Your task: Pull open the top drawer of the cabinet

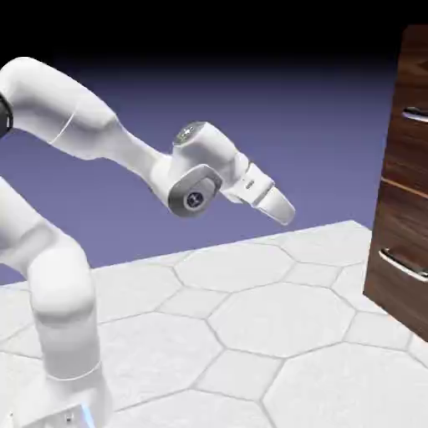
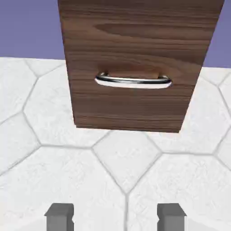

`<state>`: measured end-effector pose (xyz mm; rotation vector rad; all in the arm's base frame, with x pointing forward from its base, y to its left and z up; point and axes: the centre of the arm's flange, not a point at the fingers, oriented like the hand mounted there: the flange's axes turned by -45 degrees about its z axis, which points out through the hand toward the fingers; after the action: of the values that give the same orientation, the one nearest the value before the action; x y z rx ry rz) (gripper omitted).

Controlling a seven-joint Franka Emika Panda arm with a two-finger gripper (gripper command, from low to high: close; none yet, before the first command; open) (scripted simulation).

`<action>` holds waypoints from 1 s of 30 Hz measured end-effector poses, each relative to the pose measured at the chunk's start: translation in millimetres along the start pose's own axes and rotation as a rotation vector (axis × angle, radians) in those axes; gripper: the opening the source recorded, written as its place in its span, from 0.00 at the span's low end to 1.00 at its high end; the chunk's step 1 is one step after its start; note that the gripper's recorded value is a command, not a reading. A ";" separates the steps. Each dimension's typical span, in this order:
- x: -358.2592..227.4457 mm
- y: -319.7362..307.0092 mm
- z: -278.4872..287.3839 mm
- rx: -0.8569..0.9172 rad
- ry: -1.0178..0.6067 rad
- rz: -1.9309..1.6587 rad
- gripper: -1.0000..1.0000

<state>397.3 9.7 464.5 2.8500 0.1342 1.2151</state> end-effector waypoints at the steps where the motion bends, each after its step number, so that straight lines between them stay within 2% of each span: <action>1: 8.4 -3.5 1.3 -0.010 0.007 -0.035 0.50; 14: 96.4 -52.6 29.6 -0.115 0.094 -0.475 0.50; 30: 166.1 -87.0 75.7 -0.209 0.239 -0.932 0.50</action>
<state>560.9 111.9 525.1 1.9926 1.1049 1.1954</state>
